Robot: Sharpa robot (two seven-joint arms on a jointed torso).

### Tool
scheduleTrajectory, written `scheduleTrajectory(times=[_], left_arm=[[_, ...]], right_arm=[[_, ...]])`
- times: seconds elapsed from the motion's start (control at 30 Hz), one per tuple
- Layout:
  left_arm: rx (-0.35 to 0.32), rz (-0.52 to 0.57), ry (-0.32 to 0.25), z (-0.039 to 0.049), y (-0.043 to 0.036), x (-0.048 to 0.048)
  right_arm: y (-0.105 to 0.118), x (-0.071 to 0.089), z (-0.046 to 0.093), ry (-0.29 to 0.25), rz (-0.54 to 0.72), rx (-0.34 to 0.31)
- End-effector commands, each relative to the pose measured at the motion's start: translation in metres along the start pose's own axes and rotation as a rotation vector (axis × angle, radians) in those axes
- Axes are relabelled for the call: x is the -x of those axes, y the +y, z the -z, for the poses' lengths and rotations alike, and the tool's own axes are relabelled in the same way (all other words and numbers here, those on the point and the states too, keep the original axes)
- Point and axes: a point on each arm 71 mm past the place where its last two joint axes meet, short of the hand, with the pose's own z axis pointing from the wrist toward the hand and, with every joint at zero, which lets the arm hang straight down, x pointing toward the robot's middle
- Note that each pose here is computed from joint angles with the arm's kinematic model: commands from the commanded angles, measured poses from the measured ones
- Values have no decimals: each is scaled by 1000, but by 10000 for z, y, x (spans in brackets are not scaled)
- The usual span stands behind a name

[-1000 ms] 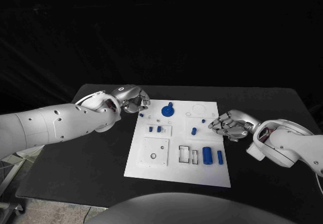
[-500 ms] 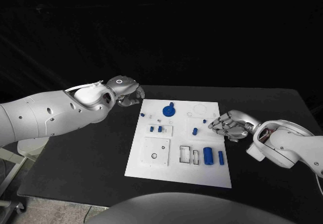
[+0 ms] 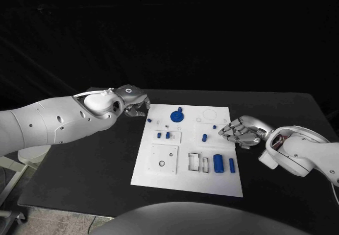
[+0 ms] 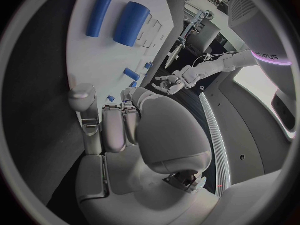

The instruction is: Assemble the parts on the task board

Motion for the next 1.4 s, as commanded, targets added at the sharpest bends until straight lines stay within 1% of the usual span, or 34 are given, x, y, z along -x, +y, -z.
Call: scheduleTrajectory(times=[0.03, 0.27, 0.43, 0.6, 1.0, 1.4], left_arm=[[-15, -2, 21, -26, -32, -37], [-40, 14, 2, -66, -97, -84], [-59, 21, 2, -83, -153, -135], [-67, 34, 5, -98, -188, -173], [-62, 38, 22, -112, -196, -208], [-47, 35, 46, -119, -168, -246]], right_arm=[[2, -13, 1, 11, -2, 1], [-4, -13, 2, 15, -2, -2], [-2, -17, 0, 17, -2, -2], [-4, -18, 0, 18, -2, -3], [-10, -21, -1, 24, -2, -8], [-19, -23, 4, 28, -2, -13]])
